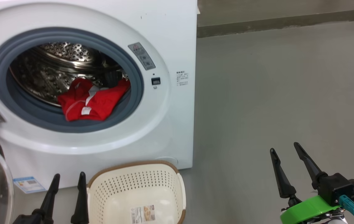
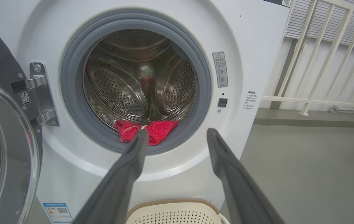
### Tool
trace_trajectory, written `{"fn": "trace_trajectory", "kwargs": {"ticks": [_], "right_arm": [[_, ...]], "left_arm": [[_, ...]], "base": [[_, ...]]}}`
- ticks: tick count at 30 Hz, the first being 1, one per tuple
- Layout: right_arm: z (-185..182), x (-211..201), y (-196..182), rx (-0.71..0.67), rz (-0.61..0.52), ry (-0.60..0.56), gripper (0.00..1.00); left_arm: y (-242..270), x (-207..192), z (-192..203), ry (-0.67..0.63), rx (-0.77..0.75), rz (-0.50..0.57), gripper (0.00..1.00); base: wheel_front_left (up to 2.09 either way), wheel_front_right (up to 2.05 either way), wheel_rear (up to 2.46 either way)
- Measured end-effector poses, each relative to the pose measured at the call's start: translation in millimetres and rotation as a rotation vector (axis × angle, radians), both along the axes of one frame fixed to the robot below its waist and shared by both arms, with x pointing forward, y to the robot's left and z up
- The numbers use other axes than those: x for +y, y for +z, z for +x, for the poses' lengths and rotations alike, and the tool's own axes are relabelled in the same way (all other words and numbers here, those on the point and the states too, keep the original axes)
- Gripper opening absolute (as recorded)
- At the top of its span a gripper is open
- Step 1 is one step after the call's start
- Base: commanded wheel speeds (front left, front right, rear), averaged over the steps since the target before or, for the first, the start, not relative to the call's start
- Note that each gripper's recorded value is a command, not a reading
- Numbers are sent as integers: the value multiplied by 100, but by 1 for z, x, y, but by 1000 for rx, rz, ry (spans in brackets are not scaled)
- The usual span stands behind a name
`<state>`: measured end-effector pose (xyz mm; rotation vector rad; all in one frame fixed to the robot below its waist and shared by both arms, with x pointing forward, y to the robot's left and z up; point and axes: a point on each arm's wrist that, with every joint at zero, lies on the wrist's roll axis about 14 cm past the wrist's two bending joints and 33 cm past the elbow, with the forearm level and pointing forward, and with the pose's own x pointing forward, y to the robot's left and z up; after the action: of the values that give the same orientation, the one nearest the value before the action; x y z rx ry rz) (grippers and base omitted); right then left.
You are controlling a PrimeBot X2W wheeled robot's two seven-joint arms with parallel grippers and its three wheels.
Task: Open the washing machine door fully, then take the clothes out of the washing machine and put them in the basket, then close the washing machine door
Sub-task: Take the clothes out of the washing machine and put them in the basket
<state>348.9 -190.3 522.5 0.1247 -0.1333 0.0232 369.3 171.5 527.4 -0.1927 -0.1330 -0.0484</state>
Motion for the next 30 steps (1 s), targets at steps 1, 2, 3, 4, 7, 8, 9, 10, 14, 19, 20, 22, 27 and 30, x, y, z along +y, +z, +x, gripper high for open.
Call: {"fn": "trace_trajectory", "kwargs": {"ticks": [1, 2, 3, 4, 7, 8, 9, 10, 14, 19, 20, 22, 27, 30], "right_arm": [[0, 0, 0, 1, 0, 0, 100], [0, 0, -1, 2, 0, 0, 100], [0, 0, -1, 2, 0, 0, 100], [0, 0, -1, 3, 0, 0, 100], [1, 0, -2, 5, 0, 1, 100], [1, 0, -2, 6, 0, 2, 100], [1, 1, -2, 7, -1, 3, 100], [1, 1, -2, 7, -1, 4, 100], [2, 2, -2, 7, -2, 9, 100], [2, 5, -1, 5, -3, 17, 100], [2, 5, -1, 4, -3, 19, 100], [3, 6, -1, 3, -5, 21, 100], [4, 8, -1, 3, -7, 30, 100], [5, 10, -1, 5, -7, 34, 100]], "left_arm": [[1, 0, 0, 0, -2, 0, 100], [1, 0, 0, 0, -2, 0, 100], [1, 0, 0, 0, -2, -1, 100], [1, 0, 0, 1, -2, -2, 100], [0, 0, 0, 3, 0, -6, 100], [0, 0, 0, 4, 0, -7, 100], [0, 0, 0, 6, 0, -8, 100], [0, 0, 0, 7, -1, -9, 100], [1, 0, -1, 10, -4, -6, 100], [0, 4, -2, 24, -2, -5, 100], [0, 5, -2, 26, -1, -4, 100], [-1, 7, -3, 31, 0, 0, 100], [-3, 10, -5, 36, 6, 1, 100], [-5, 12, -5, 41, 12, 1, 100]], "base": [[136, -136, 0], [123, -123, 0], [109, -109, 0], [96, -96, 0], [68, -68, 0], [41, -41, 0], [27, -27, 0], [14, -14, 0], [0, 0, 0], [0, 0, 0], [0, 0, 0], [0, 0, 0], [0, 0, 0], [0, 0, 0]]}}
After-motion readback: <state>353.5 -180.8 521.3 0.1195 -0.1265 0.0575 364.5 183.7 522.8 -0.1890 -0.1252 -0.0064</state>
